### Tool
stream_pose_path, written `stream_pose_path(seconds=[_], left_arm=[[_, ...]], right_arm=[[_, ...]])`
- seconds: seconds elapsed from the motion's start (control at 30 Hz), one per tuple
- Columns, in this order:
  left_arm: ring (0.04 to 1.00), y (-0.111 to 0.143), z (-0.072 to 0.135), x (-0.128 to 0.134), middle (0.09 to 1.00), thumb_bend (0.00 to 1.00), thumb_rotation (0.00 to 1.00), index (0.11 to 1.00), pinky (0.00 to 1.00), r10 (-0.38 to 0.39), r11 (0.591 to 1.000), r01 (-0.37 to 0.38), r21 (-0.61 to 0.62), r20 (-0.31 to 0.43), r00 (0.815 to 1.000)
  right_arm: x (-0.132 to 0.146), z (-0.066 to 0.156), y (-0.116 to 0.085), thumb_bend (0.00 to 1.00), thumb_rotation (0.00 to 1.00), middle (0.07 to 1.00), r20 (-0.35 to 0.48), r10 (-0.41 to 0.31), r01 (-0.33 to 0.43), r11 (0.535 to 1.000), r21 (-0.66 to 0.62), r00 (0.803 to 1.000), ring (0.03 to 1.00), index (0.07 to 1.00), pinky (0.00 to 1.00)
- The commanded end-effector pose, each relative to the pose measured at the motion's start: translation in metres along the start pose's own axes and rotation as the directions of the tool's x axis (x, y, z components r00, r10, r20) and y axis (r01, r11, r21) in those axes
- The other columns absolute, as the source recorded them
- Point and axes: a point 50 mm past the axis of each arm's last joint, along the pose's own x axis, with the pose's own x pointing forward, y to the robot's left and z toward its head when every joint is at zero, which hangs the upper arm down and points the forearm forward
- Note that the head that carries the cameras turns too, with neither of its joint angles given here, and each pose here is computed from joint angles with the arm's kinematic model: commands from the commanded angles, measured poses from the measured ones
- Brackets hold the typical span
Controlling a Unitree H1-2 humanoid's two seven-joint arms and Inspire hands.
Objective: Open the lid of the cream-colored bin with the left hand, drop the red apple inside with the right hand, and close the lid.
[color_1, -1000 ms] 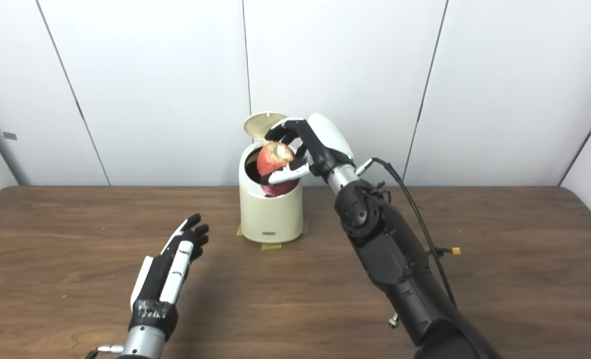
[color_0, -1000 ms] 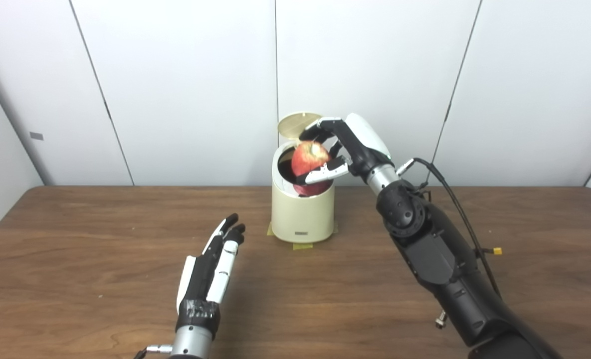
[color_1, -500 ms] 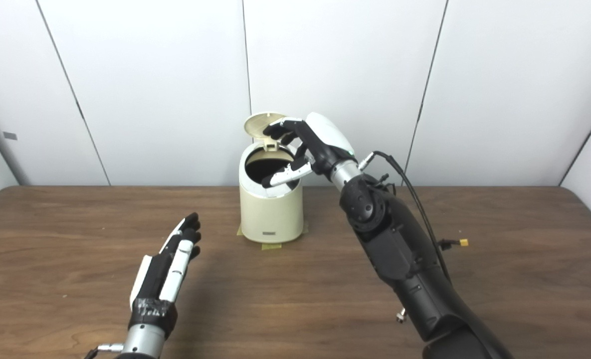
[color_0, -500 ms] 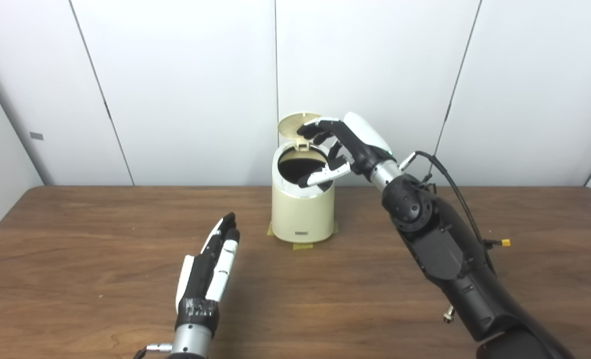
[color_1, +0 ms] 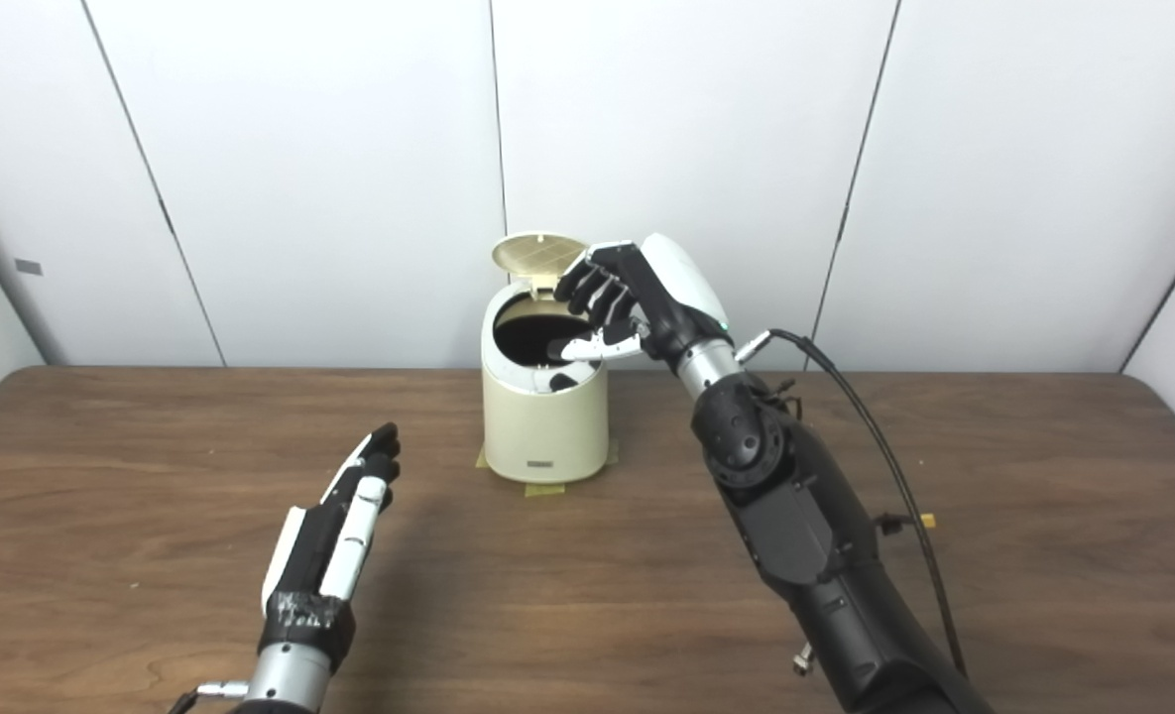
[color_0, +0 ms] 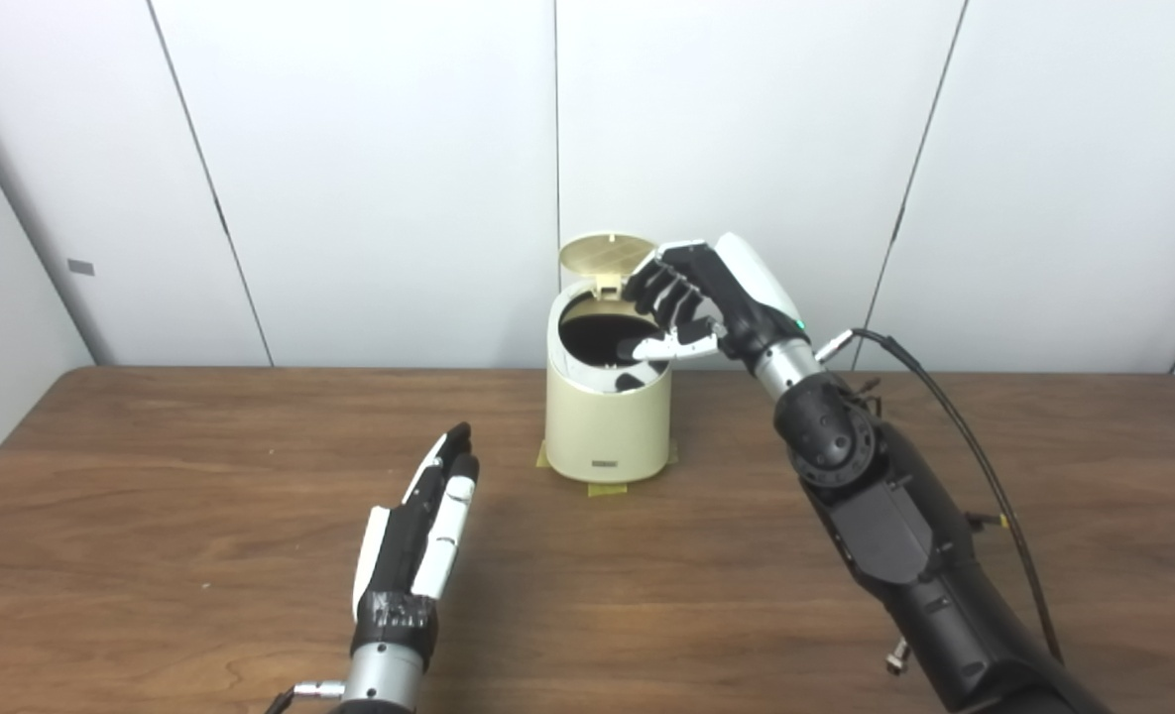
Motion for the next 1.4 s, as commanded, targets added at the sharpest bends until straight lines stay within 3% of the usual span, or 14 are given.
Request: stream_pose_path(seconds=[0.0, 0.2, 0.37, 0.5, 0.63, 0.67, 0.73, 0.77, 0.83, 0.97, 1.17, 1.3, 1.37], left_arm=[[0.971, -0.001, 0.013, 0.009, 0.955, 0.58, 0.87, 0.939, 0.99, -0.011, 1.0, 0.011, -0.002, 0.059, 0.998], [0.961, 0.006, 0.011, 0.012, 0.949, 0.61, 0.85, 0.939, 0.97, -0.015, 1.0, 0.015, 0.001, 0.057, 0.998], [0.957, 0.012, 0.007, 0.016, 0.949, 0.57, 0.83, 0.951, 0.97, -0.029, 1.0, 0.029, -0.004, 0.061, 0.998], [0.925, 0.018, 0.009, 0.019, 0.924, 0.56, 0.81, 0.947, 0.93, -0.02, 1.0, 0.021, -0.015, 0.066, 0.998], [0.91, 0.026, 0.014, 0.027, 0.916, 0.56, 0.78, 0.939, 0.91, -0.002, 0.999, 0.005, -0.032, 0.072, 0.997], [0.908, 0.028, 0.017, 0.031, 0.917, 0.56, 0.78, 0.943, 0.9, -0.001, 1.0, 0.003, -0.03, 0.074, 0.997], [0.901, 0.034, 0.024, 0.04, 0.919, 0.54, 0.78, 0.945, 0.89, 0.0, 1.0, 0.001, -0.009, 0.077, 0.997], [0.903, 0.037, 0.029, 0.045, 0.92, 0.51, 0.79, 0.944, 0.89, -0.002, 1.0, 0.002, 0.007, 0.079, 0.997], [0.906, 0.043, 0.038, 0.056, 0.922, 0.47, 0.81, 0.947, 0.89, -0.012, 0.999, 0.008, 0.037, 0.089, 0.996], [0.917, 0.051, 0.057, 0.072, 0.922, 0.42, 0.81, 0.956, 0.9, -0.029, 0.996, 0.019, 0.091, 0.105, 0.994], [0.942, 0.059, 0.074, 0.095, 0.945, 0.47, 0.85, 0.974, 0.94, -0.066, 0.99, 0.052, 0.128, 0.112, 0.992], [0.949, 0.061, 0.086, 0.108, 0.956, 0.5, 0.89, 0.973, 0.94, -0.102, 0.984, 0.084, 0.156, 0.113, 0.988], [0.955, 0.061, 0.095, 0.117, 0.959, 0.48, 0.91, 0.973, 0.95, -0.115, 0.985, 0.098, 0.14, 0.117, 0.986]], right_arm=[[0.012, 0.025, -0.029, 0.5, 0.0, 0.489, 0.102, -0.082, 0.082, 0.997, 0.006, 0.991, 0.436, 0.493, 0.34], [-0.002, 0.021, -0.041, 0.5, 0.0, 0.486, 0.081, -0.106, 0.107, 0.994, -0.008, 0.991, 0.435, 0.498, 0.35], [-0.024, 0.011, -0.049, 0.5, 0.0, 0.492, 0.047, -0.14, 0.14, 0.99, -0.003, 0.989, 0.438, 0.505, 0.35], [-0.044, 0.004, -0.056, 0.5, 0.0, 0.492, -0.029, -0.159, 0.161, 0.983, 0.088, 0.987, 0.431, 0.535, 0.34], [-0.075, -0.005, -0.063, 0.51, 0.0, 0.493, -0.174, -0.151, 0.2, 0.928, 0.314, 0.973, 0.414, 0.539, 0.41], [-0.084, -0.008, -0.064, 0.51, 0.0, 0.486, -0.2, -0.135, 0.203, 0.904, 0.375, 0.97, 0.497, 0.524, 0.46], [-0.102, -0.012, -0.063, 0.5, 0.11, 0.615, -0.247, -0.107, 0.216, 0.856, 0.47, 0.963, 0.59, 0.505, 0.56], [-0.111, -0.014, -0.063, 0.48, 0.29, 0.699, -0.262, -0.095, 0.218, 0.841, 0.495, 0.96, 0.673, 0.709, 0.64], [-0.129, -0.017, -0.06, 0.43, 0.41, 0.792, -0.273, -0.071, 0.209, 0.83, 0.517, 0.959, 0.766, 0.853, 0.72], [-0.157, -0.022, -0.053, 0.42, 0.56, 0.885, -0.283, -0.047, 0.197, 0.824, 0.53, 0.958, 0.863, 0.939, 0.81], [-0.189, -0.029, -0.028, 0.56, 0.72, 0.934, -0.327, -0.073, 0.266, 0.756, 0.598, 0.942, 0.944, 0.948, 0.88], [-0.207, -0.034, -0.013, 0.62, 0.8, 0.948, -0.334, -0.102, 0.291, 0.757, 0.585, 0.937, 0.959, 0.947, 0.89], [-0.214, -0.036, -0.005, 0.59, 0.81, 0.94, -0.339, -0.132, 0.318, 0.748, 0.583, 0.932, 0.951, 0.938, 0.88]])
